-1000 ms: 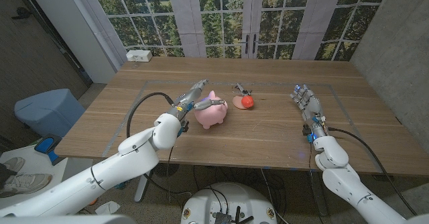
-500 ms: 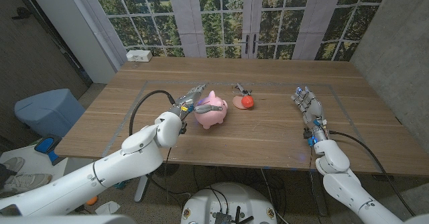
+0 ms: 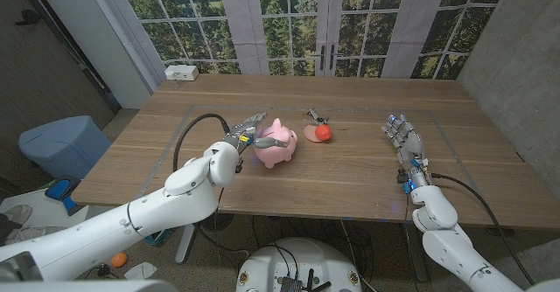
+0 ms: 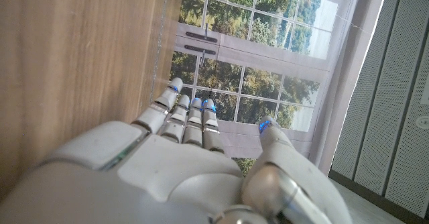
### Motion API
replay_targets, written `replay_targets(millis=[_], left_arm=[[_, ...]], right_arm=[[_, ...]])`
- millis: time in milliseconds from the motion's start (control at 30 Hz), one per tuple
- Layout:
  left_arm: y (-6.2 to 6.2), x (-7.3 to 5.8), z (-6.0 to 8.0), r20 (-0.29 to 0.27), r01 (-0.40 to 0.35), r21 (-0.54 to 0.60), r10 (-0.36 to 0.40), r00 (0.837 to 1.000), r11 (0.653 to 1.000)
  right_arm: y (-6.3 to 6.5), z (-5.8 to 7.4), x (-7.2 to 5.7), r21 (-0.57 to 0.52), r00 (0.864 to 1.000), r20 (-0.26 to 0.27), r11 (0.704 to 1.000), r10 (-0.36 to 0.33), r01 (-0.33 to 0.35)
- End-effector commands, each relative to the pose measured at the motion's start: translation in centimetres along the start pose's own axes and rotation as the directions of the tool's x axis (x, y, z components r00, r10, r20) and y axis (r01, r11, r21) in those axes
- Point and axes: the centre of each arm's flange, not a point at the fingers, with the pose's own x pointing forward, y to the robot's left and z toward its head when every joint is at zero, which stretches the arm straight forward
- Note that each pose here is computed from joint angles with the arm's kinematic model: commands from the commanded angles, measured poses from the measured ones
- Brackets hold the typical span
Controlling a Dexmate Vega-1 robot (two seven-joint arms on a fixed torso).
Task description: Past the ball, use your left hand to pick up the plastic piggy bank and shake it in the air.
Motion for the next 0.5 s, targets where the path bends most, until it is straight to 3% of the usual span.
replay_targets(millis=[33, 500], left_arm=[[0.5, 2.0, 0.4, -0.002, 0.071, 0.016, -0.071, 0.997, 0.997], [1.4, 3.8, 1.1, -0.001, 0.144, 0.021, -0.144, 0.990, 0.989]], right_arm=[[-0.3, 0.2, -0.5, -0.017, 1.000, 0.009, 1.000, -0.017, 0.017], [-0.8, 0.3, -0.8, -0.028, 0.999, 0.014, 0.999, -0.035, 0.035]])
